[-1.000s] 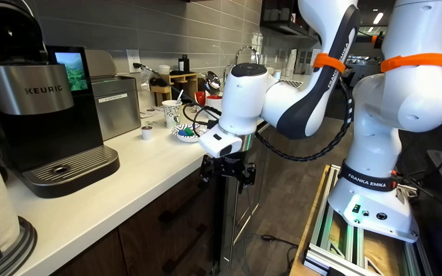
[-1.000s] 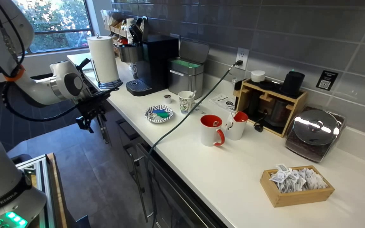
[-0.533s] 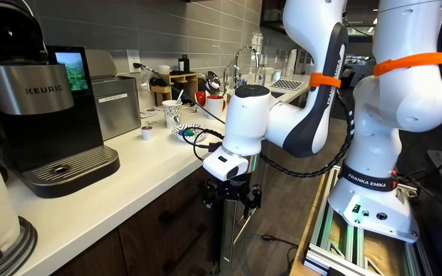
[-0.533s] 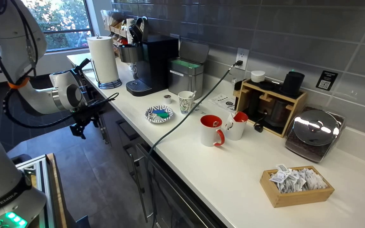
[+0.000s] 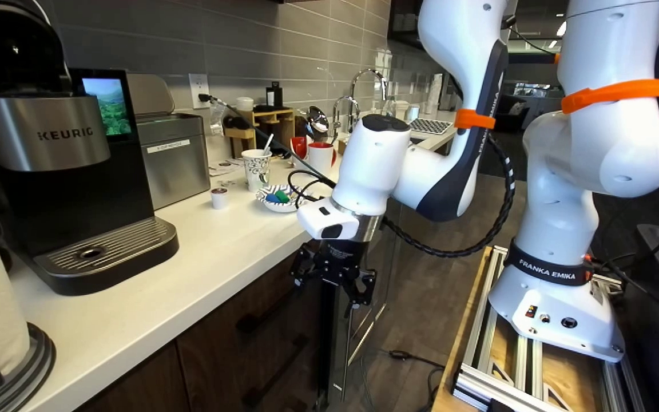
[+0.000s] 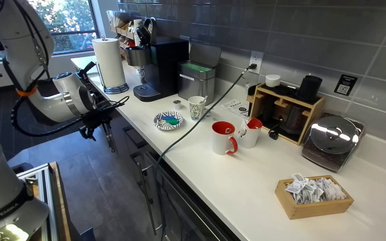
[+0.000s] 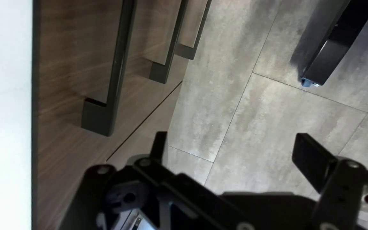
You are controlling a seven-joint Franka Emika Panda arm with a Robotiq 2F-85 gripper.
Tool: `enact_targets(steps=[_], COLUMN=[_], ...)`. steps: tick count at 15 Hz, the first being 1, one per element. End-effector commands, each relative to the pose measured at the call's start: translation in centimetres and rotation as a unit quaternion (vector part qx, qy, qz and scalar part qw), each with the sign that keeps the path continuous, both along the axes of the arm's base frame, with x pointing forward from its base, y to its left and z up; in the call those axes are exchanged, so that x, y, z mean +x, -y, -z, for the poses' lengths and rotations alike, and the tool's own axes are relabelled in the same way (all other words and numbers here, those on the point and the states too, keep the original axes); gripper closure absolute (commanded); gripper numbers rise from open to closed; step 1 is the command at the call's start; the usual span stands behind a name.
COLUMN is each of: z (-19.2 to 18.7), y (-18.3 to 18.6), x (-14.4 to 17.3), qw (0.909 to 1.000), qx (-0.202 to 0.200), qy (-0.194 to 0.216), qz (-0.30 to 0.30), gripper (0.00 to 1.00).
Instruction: Open the top drawer
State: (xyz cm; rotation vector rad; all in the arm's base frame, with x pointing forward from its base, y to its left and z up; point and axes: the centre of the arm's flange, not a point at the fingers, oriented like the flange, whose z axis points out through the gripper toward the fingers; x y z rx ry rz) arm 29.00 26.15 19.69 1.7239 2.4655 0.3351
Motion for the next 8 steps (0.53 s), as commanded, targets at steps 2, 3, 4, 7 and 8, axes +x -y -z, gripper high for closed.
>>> enact_targets(steps=[2, 3, 4, 7, 8], z=[2.6, 2.9, 3.2, 3.8, 4.0], y=[1.0, 0.8, 0.6, -0.1, -0.4], x=[-4.2, -4.7, -5.0, -6.3, -6.6], qw=[0.9998, 0.9998, 0.9998, 0.9996, 0.9994], qx=[-0.02, -0.021, -0.019, -0.016, -0.015], qy=[0.006, 0.006, 0.007, 0.009, 0.012], qz=[0.002, 0.002, 0.005, 0.02, 0.03], gripper=[0.0, 0.0, 0.0, 0.0, 0.0])
